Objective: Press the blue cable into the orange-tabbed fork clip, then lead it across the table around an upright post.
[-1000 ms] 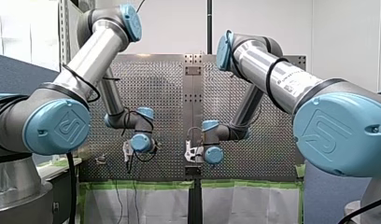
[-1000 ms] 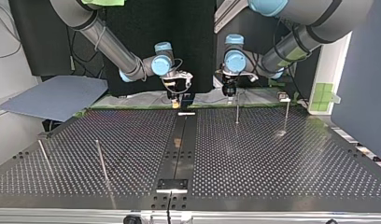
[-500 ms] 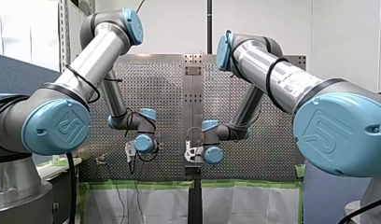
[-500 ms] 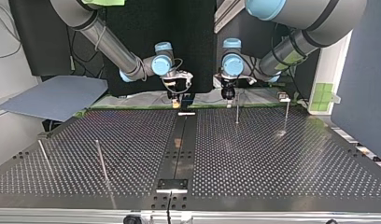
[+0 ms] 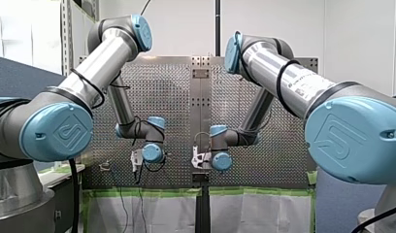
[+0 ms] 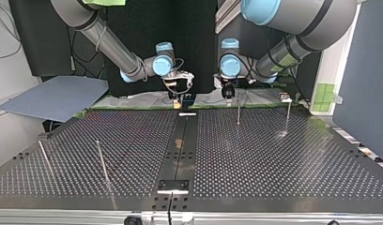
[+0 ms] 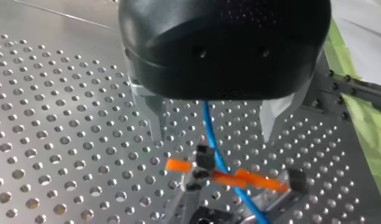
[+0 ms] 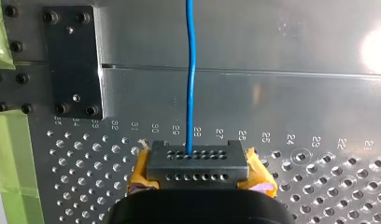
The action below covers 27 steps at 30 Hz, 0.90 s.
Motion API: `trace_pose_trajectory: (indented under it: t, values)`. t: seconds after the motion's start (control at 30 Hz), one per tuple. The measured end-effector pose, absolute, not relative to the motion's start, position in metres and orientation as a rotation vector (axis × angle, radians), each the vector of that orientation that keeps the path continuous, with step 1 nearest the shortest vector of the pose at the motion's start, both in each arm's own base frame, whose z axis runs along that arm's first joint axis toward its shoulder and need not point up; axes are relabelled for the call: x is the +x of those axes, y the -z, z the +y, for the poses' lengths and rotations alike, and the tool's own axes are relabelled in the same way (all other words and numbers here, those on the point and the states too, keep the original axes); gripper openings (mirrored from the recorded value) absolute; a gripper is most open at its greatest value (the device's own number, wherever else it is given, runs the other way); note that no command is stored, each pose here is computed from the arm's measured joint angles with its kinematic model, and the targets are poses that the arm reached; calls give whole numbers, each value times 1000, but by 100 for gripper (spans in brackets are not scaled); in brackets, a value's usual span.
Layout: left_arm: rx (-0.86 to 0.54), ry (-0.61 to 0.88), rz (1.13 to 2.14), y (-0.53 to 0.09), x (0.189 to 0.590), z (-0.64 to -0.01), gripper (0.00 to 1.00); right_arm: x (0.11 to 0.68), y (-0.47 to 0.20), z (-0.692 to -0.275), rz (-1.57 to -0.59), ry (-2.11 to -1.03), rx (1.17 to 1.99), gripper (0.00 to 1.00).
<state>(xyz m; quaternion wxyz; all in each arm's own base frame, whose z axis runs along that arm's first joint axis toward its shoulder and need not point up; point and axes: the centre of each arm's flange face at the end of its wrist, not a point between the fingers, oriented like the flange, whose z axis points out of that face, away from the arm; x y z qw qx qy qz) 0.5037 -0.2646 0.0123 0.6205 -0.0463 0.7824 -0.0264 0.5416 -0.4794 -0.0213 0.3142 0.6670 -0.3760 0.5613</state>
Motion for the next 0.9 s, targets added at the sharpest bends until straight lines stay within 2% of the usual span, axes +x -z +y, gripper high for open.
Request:
trace_pose_trajectory:
  t: [0.63,0.67,0.7,0.77,0.8,0.87,0.9]
  values:
    - [-43,-1,1784,-16,510,-269,100,541,21,-480,-990,-1482,1759,0]
    - [-42,-5,1784,-16,510,-269,93,541,21,-480,-990,-1482,1759,0]
    - [-42,-10,1783,-16,510,-269,93,541,21,-480,-990,-1482,1759,0]
    - [-42,-14,1782,-17,510,-269,66,541,21,-480,-990,-1482,1760,0]
    - [-42,-16,1782,-17,509,-269,66,541,21,-480,-990,-1482,1760,0]
    - [-43,-17,1781,-17,509,-270,43,541,21,-481,-991,-1482,1759,0]
    - [-43,-18,1780,-17,509,-270,43,541,21,-481,-990,-1482,1759,0]
